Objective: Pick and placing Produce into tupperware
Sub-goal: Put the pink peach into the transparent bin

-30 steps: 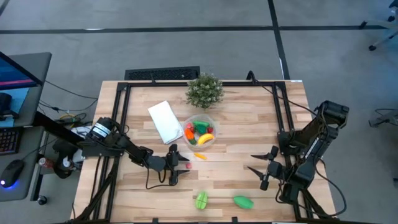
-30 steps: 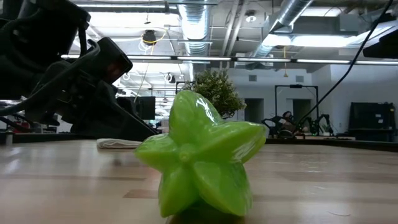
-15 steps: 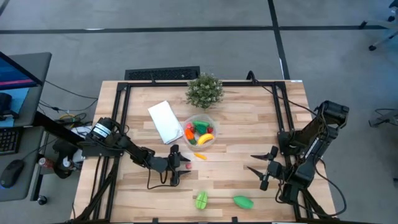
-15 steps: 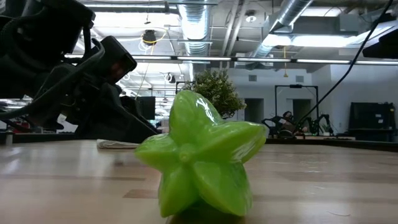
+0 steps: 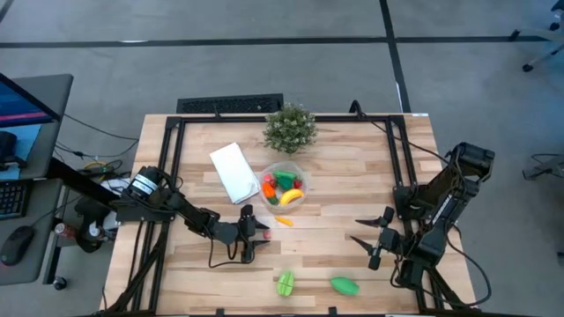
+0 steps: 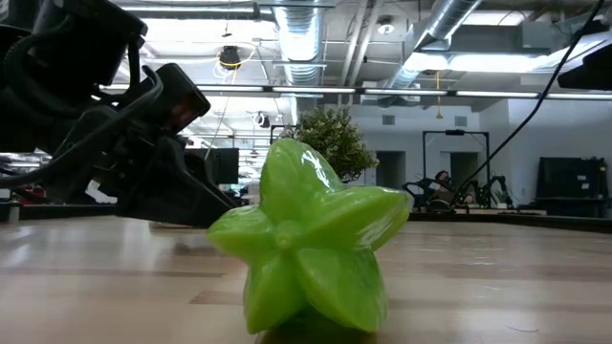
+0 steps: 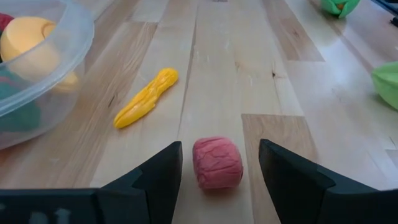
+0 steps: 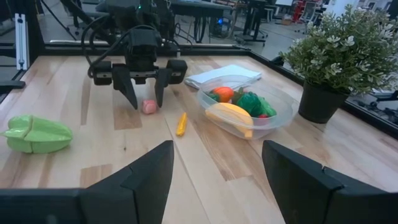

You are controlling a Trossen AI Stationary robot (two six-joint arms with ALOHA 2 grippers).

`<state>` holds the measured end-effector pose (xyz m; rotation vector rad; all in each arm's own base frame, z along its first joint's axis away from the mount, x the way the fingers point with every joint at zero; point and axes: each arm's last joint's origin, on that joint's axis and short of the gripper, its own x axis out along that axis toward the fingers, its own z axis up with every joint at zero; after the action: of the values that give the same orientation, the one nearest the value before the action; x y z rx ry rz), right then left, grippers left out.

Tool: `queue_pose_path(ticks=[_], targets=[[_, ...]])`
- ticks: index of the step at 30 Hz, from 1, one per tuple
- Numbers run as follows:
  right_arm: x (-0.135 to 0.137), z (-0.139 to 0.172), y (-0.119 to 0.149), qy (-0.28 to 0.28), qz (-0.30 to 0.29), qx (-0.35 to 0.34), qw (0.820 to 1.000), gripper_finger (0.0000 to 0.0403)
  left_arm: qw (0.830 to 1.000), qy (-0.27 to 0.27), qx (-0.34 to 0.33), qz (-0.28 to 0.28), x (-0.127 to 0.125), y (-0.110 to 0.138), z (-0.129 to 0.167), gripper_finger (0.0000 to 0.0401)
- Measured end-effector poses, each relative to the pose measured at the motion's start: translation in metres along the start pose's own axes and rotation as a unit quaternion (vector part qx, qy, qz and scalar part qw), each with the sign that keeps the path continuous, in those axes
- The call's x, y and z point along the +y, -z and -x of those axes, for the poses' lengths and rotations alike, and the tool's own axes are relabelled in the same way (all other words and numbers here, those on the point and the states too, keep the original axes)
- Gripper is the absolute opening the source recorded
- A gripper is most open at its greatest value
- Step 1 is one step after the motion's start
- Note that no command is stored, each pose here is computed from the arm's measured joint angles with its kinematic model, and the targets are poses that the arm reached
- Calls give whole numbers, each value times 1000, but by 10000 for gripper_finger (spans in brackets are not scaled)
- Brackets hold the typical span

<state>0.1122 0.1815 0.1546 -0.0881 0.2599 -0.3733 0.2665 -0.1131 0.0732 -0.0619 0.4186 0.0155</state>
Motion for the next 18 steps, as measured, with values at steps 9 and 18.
queue_pose_path(ticks=[9,18], targets=[[0,0,0,0,-1,0,1000,240,1000,-14,0,1,1,0,0,196],[0,0,0,-1,-1,1,1000,240,1000,-14,-1,0,1,0,0,148]])
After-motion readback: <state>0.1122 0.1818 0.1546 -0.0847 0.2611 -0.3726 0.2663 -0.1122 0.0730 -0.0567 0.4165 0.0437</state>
